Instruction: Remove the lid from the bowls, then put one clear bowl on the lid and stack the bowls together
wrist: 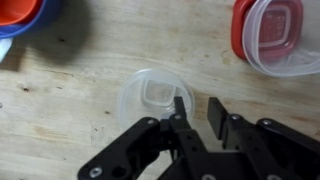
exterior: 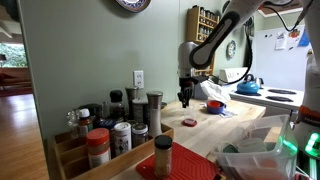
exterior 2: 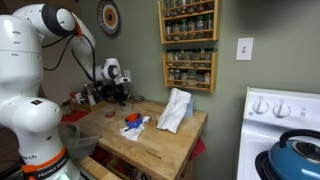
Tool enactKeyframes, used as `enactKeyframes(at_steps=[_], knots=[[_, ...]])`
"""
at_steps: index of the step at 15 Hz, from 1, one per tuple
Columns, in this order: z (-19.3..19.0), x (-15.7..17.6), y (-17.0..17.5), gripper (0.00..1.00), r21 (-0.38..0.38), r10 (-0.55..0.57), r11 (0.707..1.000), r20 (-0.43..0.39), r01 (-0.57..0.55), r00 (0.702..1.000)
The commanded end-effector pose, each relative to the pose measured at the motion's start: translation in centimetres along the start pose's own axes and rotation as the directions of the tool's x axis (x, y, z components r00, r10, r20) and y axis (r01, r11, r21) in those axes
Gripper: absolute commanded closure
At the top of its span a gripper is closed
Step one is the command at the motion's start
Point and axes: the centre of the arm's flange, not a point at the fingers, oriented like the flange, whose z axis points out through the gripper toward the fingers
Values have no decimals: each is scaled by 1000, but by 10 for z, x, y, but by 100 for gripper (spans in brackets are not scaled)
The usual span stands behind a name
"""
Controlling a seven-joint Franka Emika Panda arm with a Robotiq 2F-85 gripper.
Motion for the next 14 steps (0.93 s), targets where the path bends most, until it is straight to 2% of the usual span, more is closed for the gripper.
enactKeyframes(at_steps=[1, 4, 9, 11, 14], knots=[[4, -8, 1, 99, 9, -6, 1000, 3, 6, 1000], [-10, -13, 0, 100, 5, -21, 1000, 5, 21, 1000], [-59, -28, -9, 100, -28, -63, 998, 10, 63, 998], [-84, -39, -18, 100, -22, -99, 995, 33, 100, 995], [-112, -53, -33, 100, 4, -162, 987, 22, 162, 986]])
